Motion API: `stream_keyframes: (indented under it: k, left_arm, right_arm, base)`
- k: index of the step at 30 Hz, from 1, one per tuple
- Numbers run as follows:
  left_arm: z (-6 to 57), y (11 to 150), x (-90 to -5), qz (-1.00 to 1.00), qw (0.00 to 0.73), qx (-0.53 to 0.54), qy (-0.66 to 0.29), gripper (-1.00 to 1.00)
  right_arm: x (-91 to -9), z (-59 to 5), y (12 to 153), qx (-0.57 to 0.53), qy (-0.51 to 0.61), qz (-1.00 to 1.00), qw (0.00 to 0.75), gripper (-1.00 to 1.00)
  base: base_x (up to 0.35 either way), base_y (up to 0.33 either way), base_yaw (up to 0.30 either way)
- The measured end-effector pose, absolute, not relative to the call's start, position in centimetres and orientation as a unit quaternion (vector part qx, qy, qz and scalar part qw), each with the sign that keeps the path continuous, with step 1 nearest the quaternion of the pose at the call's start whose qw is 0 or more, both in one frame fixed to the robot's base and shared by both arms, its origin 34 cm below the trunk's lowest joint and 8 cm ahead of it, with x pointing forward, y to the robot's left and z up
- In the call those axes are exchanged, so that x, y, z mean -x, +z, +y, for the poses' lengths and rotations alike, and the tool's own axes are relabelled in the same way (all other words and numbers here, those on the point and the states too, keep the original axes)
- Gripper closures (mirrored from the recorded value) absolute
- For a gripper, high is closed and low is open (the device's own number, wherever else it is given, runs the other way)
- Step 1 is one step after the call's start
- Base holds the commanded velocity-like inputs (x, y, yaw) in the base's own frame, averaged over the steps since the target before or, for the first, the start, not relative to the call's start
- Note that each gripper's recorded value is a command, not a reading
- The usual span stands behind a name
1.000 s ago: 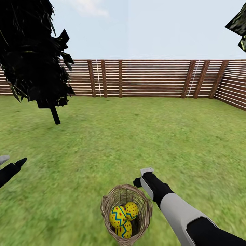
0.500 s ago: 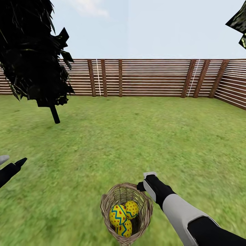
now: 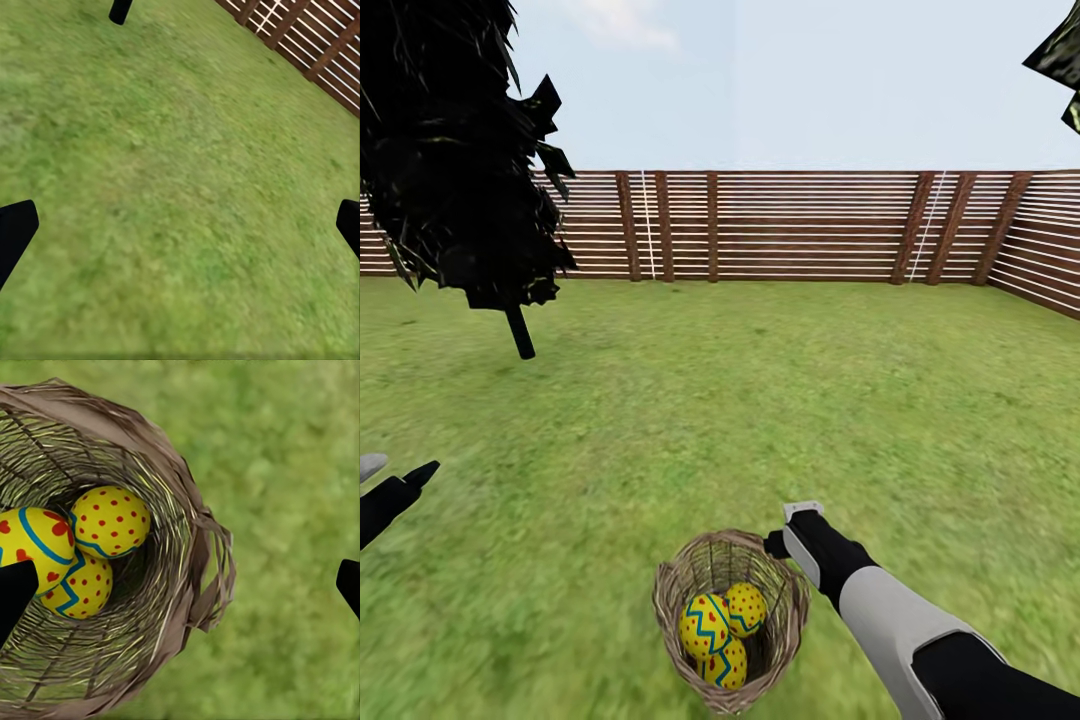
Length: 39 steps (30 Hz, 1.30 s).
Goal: Take the three Easter eggs out of the wicker basket on the lawn in the garden, then place them on the lawn next to a single tree (choose any tree) so that all three eggs are next to the same tree and none are left in the basket.
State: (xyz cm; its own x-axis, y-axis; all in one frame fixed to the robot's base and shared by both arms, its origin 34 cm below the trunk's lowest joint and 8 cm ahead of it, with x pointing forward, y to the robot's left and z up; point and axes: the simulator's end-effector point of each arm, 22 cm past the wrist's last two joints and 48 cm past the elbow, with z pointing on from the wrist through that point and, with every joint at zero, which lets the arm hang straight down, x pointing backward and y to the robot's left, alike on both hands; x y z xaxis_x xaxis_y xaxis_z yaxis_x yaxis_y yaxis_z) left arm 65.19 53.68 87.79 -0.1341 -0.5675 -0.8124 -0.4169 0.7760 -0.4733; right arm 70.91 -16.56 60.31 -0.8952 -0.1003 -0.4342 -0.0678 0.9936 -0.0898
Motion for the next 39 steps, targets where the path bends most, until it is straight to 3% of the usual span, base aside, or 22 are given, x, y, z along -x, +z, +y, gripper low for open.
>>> stream_keyframes:
  k: [39]
  left_arm:
    - [53.7, 80.3, -64.2, 0.75, 0.571, 0.328, -0.066, -1.0]
  right_arm:
    - [-71.6, -17.0, 53.7, -0.001, -0.017, 0.968, 0.25, -1.0]
  base:
    - [0.0, 0.0, 0.0]
